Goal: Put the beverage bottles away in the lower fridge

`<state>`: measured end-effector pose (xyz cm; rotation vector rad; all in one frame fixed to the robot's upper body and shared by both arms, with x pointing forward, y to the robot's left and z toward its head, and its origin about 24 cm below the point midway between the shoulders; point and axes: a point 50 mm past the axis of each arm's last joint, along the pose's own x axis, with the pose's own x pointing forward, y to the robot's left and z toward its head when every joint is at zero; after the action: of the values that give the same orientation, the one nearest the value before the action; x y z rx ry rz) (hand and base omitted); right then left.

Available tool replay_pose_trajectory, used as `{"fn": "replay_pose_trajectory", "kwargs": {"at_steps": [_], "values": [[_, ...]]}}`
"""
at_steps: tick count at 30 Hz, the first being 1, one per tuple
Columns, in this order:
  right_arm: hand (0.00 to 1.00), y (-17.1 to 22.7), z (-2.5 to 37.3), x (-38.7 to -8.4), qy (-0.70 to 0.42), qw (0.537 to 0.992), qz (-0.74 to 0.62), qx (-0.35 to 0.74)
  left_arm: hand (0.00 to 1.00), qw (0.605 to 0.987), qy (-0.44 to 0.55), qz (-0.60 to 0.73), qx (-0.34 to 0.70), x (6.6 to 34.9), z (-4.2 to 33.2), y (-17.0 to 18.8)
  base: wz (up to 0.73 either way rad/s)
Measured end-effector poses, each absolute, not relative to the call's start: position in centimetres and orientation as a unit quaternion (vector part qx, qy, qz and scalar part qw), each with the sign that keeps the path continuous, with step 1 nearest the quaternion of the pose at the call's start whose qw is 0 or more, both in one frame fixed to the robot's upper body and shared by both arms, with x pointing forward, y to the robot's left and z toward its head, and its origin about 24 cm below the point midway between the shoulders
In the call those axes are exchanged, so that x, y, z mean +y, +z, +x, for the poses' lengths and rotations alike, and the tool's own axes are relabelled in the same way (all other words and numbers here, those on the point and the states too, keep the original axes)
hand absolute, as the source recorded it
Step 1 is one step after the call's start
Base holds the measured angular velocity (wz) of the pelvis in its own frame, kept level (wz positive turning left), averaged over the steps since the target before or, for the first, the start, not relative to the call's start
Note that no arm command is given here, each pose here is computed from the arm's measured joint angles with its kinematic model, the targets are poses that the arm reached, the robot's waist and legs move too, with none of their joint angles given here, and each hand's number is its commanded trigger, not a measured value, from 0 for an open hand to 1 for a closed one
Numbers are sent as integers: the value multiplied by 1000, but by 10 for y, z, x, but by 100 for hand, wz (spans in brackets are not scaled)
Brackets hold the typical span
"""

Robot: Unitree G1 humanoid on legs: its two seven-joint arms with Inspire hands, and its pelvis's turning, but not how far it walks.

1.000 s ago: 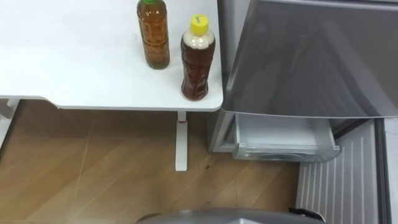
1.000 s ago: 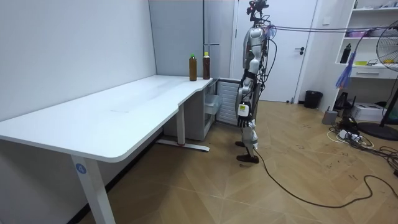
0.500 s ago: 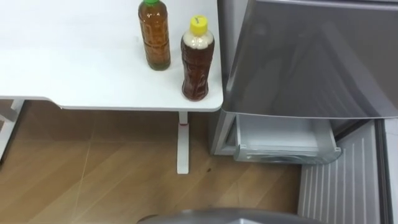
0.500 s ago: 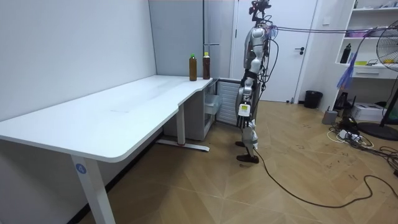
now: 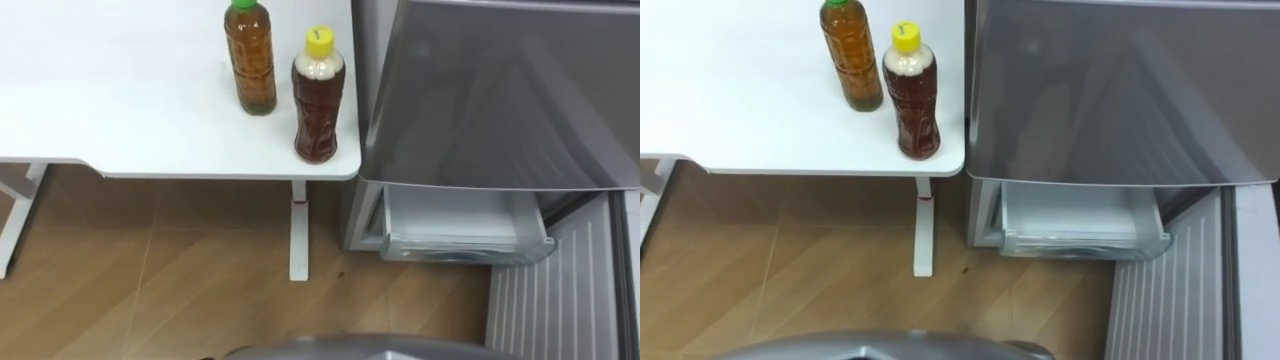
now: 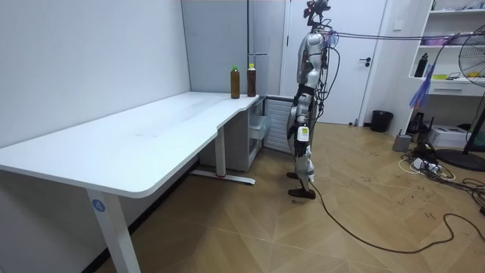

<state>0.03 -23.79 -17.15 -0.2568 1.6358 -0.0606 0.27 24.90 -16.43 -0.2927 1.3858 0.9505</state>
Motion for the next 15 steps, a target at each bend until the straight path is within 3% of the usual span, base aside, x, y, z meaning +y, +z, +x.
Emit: {"fn": "replay_pose_trajectory", "kwargs": {"at_steps": [4, 15], "values": [[0, -171, 0, -238, -27, 675, -114, 729, 0, 636, 497, -195, 557, 257, 15, -159, 0], [0, -171, 11, -240, -10, 693, -146, 706, 0, 669, 608, -221, 367, 293, 79, -114, -2]]}}
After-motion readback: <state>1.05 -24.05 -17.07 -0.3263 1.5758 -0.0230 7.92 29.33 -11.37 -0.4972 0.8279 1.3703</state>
